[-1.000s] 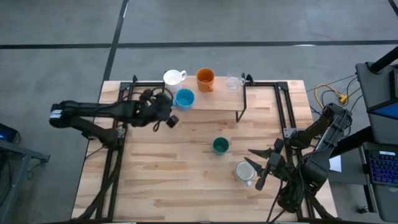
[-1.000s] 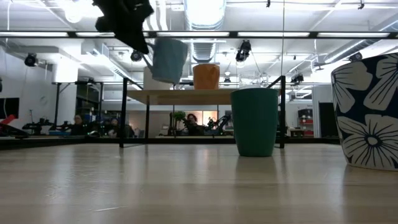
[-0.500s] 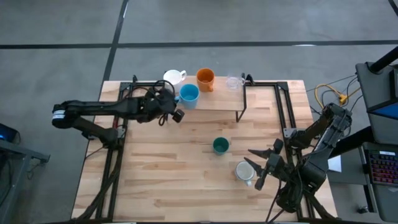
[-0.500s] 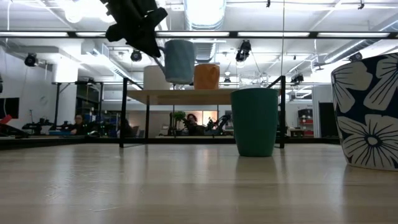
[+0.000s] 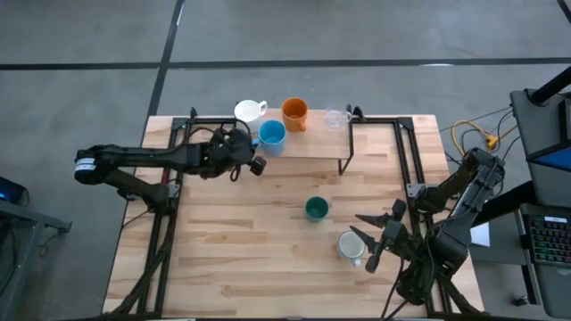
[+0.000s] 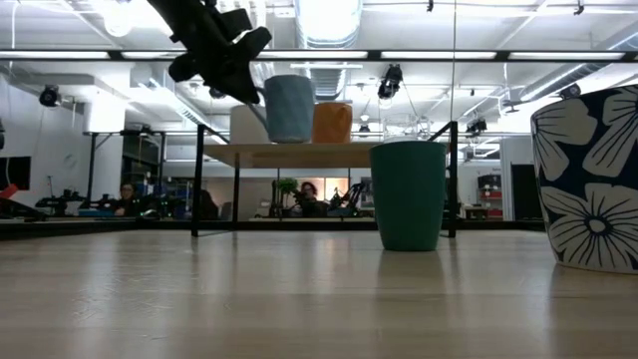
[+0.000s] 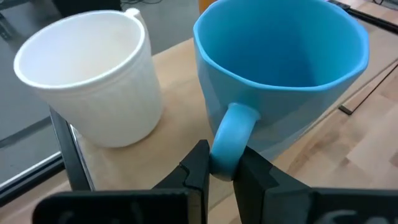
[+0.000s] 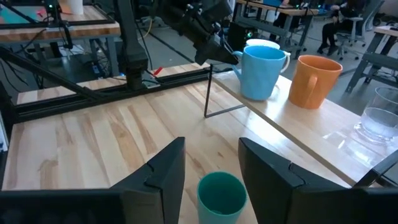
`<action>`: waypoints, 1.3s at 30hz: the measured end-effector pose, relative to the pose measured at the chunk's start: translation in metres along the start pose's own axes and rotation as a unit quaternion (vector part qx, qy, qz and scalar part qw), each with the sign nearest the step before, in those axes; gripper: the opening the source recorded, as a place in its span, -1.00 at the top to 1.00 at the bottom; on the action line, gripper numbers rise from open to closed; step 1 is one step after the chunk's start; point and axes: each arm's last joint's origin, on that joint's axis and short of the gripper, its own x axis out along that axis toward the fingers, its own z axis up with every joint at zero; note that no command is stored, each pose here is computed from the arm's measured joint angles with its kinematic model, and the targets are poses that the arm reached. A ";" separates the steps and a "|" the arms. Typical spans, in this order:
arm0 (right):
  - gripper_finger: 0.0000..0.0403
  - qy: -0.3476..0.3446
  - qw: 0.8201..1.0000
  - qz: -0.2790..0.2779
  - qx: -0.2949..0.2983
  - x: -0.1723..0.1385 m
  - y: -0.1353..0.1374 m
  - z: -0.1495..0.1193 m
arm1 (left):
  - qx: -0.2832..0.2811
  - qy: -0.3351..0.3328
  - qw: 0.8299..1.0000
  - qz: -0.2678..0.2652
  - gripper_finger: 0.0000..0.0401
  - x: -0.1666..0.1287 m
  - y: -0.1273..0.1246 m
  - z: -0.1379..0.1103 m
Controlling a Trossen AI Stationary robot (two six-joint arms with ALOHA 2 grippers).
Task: Stack small to large cups/mugs on shelf
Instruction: Put the blue cup on the shelf
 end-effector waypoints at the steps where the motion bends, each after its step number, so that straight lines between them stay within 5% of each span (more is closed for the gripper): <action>1: 0.30 0.000 1.000 0.000 0.000 0.000 0.000 0.000 | -0.001 0.001 1.000 0.000 0.87 0.001 0.001 0.000; 39: 0.28 0.001 1.000 0.001 -0.001 0.000 0.000 0.000 | -0.015 0.002 1.000 0.009 0.87 0.012 0.009 0.001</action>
